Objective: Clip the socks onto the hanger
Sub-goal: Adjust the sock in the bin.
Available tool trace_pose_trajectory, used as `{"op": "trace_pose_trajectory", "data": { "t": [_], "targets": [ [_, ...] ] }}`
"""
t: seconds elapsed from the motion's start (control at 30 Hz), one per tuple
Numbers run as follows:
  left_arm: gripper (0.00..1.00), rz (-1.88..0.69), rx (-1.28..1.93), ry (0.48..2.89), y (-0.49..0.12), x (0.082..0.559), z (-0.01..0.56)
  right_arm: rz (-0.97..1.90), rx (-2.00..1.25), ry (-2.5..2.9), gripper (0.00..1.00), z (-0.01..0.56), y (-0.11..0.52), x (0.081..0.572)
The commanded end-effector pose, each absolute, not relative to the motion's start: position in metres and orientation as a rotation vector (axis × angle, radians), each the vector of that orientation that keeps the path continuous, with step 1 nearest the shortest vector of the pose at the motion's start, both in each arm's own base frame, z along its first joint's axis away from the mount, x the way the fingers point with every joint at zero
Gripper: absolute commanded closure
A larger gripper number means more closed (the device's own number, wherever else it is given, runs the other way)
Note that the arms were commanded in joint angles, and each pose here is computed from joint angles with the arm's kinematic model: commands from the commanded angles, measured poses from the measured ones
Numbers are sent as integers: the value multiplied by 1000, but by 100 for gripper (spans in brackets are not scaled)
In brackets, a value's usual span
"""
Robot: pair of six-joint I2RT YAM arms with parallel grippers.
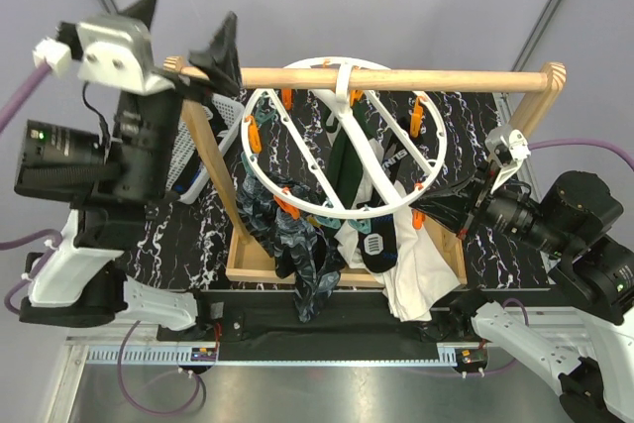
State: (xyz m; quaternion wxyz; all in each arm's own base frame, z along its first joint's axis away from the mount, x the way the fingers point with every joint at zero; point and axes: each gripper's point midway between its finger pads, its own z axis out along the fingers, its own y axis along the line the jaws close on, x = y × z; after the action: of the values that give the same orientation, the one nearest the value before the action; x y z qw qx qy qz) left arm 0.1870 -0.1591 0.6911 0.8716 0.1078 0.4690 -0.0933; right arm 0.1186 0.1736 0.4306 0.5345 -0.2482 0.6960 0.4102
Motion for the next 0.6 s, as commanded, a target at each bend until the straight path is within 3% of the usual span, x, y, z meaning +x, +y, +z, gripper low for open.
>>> {"op": "trace_pose_trajectory", "data": {
  "t": [0.0, 0.27, 0.57],
  "targets": [
    [3, -144, 98, 966, -115, 200, 714, 993, -583, 1705, 100, 423, 175, 117],
    [1, 151, -131, 1075, -44, 276, 691, 995, -581, 1716, 100, 419, 172, 113],
    [1, 180, -568, 1331, 66, 358, 554, 985, -586, 1729, 100, 415, 168, 108]
  ]
}}
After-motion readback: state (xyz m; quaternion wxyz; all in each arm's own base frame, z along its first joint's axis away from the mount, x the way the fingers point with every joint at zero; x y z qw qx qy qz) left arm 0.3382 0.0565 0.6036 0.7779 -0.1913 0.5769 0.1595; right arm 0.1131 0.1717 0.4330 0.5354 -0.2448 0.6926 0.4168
